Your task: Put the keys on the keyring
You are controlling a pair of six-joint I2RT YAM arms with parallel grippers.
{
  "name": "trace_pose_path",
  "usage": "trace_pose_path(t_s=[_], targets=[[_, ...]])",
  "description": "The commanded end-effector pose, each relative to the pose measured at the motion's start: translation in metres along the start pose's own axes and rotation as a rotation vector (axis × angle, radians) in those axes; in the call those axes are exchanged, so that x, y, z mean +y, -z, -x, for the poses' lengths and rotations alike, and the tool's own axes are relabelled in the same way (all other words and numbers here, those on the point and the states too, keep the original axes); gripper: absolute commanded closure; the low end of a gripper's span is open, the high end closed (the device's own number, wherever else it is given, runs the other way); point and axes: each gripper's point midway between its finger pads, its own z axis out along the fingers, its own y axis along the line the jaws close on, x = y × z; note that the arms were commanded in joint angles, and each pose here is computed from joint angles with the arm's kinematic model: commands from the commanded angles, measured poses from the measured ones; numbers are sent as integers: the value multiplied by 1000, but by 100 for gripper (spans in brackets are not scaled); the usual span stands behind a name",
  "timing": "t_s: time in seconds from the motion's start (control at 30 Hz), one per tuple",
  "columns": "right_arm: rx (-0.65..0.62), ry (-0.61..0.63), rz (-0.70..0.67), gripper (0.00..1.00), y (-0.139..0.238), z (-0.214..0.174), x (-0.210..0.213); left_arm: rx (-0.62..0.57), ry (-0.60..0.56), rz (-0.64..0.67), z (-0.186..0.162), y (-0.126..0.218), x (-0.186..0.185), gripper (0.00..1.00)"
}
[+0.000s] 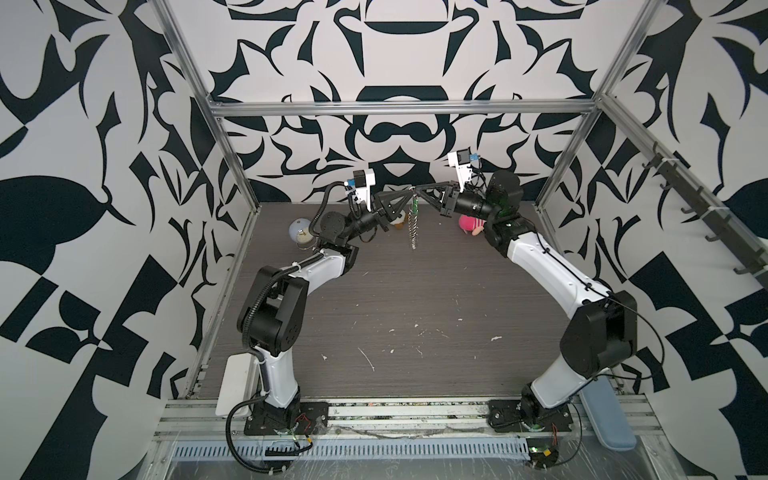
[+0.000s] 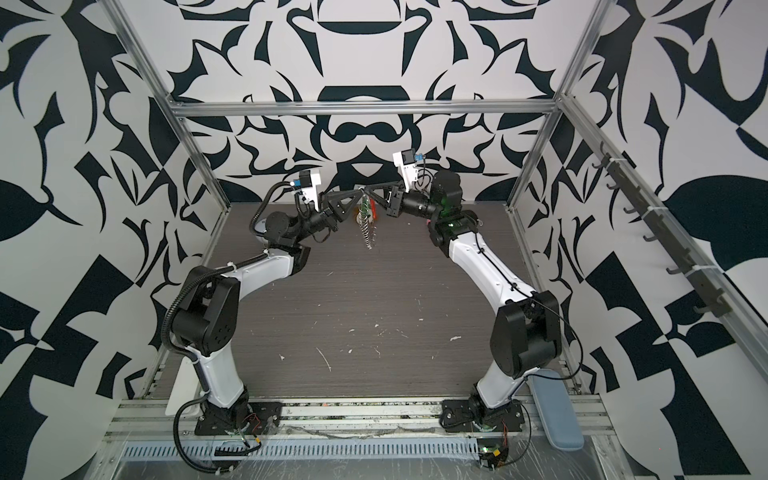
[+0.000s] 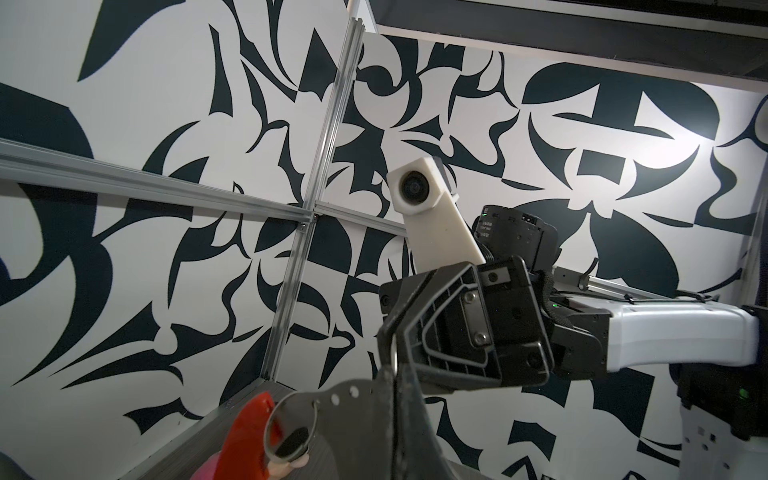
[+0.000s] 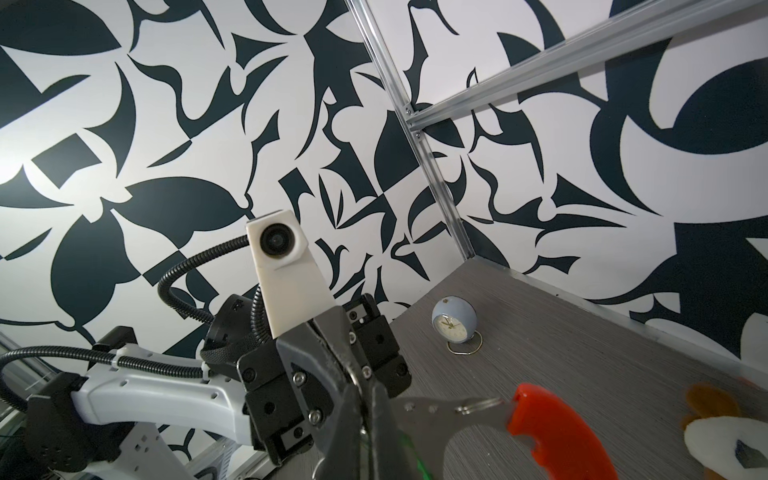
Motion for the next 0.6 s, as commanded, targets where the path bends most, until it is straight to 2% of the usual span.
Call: trace_pose_path(t_s=[0.0, 0.2, 0.4, 0.57], targets=[[-21, 52, 47, 100, 1, 11, 20, -60, -94, -62, 31, -4, -23, 100], [-3, 90, 13, 100, 4, 13, 25, -26, -97, -53, 19, 4, -18, 99], [57, 154, -75, 100, 7, 8, 15, 11, -113, -5, 13, 23, -4, 78], [134, 208, -149, 100, 8, -4, -1, 79, -111, 26, 8, 43, 7, 74]])
